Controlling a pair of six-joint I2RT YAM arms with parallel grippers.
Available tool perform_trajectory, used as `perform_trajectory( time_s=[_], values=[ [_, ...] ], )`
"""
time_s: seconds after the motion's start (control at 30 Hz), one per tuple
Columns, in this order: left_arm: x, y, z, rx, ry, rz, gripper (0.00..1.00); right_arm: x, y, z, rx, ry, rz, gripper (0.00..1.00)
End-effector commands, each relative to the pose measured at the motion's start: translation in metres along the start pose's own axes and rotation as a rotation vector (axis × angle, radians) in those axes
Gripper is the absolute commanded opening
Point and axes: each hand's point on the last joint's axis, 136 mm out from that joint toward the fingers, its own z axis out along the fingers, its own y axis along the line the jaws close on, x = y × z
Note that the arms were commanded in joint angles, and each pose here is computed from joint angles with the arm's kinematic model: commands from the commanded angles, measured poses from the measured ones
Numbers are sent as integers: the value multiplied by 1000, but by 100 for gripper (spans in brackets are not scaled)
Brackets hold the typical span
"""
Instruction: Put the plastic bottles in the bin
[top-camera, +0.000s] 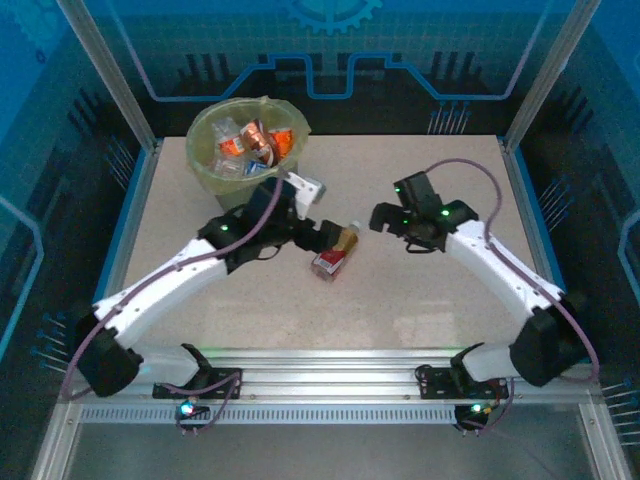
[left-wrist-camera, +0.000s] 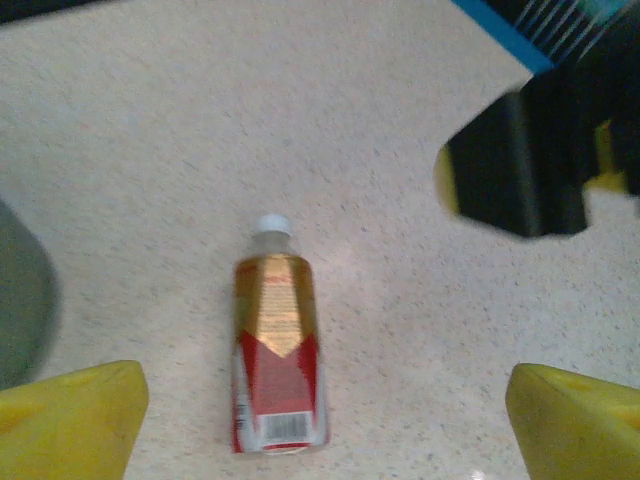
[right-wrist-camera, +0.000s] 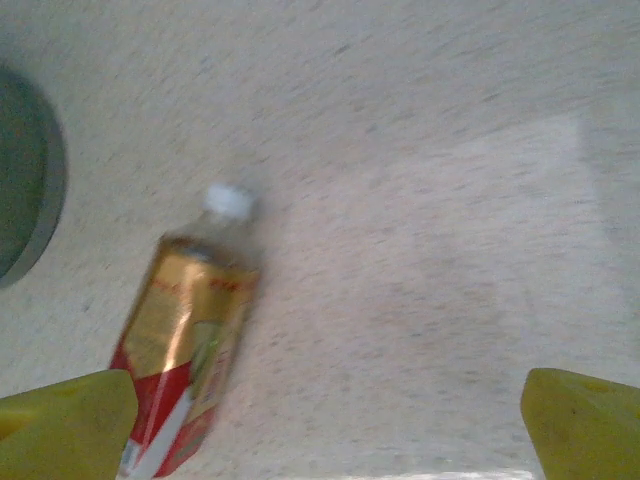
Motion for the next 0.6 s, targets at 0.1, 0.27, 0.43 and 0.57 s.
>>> perform_trajectory(
  time_s=[0.1,0.27,0.43,0.57],
  values=[
    [32,-11,60,-50,184,-20,87,-4,-54,-33,124,-88,74,100],
    [51,0,102,-125,310,6,89,-6,-61,-47,125,-132,78,100],
    [71,14,127,-197,422,34,95,-6,-65,-48,129,-151,80,100],
    [86,21,142,-217,489,38,98,-6,-64,-46,126,-157,74,100]
  ],
)
